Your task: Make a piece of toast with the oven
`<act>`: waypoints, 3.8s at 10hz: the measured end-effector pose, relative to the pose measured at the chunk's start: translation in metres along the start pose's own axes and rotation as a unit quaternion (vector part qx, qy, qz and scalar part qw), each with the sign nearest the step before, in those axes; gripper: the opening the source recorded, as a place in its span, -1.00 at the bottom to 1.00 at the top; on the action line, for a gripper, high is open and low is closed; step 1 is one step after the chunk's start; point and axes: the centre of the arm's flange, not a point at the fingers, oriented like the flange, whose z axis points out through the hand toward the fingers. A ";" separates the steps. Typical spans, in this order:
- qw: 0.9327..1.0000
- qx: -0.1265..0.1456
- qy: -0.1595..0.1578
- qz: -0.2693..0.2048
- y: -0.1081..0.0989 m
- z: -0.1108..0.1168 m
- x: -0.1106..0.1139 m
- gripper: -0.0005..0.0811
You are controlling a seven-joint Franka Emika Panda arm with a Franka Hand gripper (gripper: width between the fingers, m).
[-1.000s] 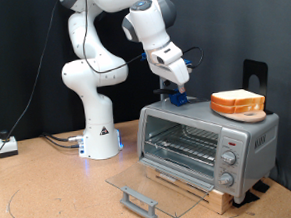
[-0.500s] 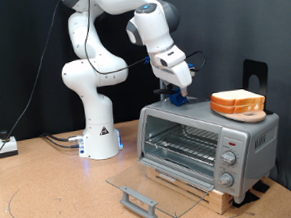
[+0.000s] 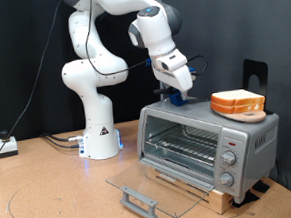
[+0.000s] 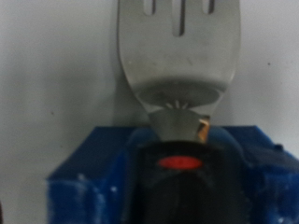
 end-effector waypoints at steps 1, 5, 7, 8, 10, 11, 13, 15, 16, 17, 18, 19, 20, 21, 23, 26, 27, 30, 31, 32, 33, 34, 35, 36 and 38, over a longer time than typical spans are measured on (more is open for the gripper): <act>1.000 -0.001 0.000 0.002 0.002 0.002 0.001 0.99; 1.000 0.012 -0.007 0.003 0.005 0.008 0.002 0.78; 0.999 0.030 -0.013 -0.001 0.004 0.009 0.002 0.45; 0.999 0.039 -0.017 -0.002 0.004 0.009 0.002 0.00; 0.999 0.051 -0.017 -0.004 0.005 0.007 0.001 -0.02; 0.998 0.059 -0.014 -0.003 0.006 0.003 0.002 -0.02; 0.997 0.073 0.006 0.004 0.011 -0.008 0.003 -0.02; 0.996 0.077 0.040 0.004 0.016 -0.025 0.003 -0.02; 0.996 0.073 0.056 0.004 0.018 -0.035 0.002 -0.02; 0.995 0.066 0.069 0.004 0.018 -0.044 0.001 -0.02; 0.996 0.059 0.071 0.002 0.018 -0.051 -0.002 -0.02; 0.996 0.055 0.070 0.001 0.018 -0.055 -0.004 -0.02; 0.996 0.055 0.069 0.002 0.018 -0.054 -0.004 -0.02; 0.995 0.040 0.095 0.012 0.023 -0.058 -0.001 -0.02; 0.988 -0.006 0.149 0.049 0.047 -0.072 -0.007 -0.02; 0.983 -0.042 0.156 0.092 0.084 -0.093 -0.031 -0.02; 0.981 -0.054 0.154 0.106 0.095 -0.099 -0.040 -0.02; 0.979 -0.064 0.137 0.136 0.124 -0.115 -0.073 -0.02; 0.980 -0.060 0.135 0.136 0.132 -0.120 -0.085 -0.02; 0.981 -0.051 0.135 0.133 0.137 -0.122 -0.092 -0.02; 0.981 -0.053 0.134 0.133 0.137 -0.122 -0.091 -0.02; 0.979 -0.062 0.139 0.135 0.135 -0.122 -0.085 -0.02; 0.978 -0.081 0.135 0.135 0.132 -0.120 -0.073 -0.02; 0.981 -0.097 0.114 0.123 0.126 -0.116 -0.059 -0.02; 0.987 -0.117 0.050 0.096 0.114 -0.106 -0.032 -0.02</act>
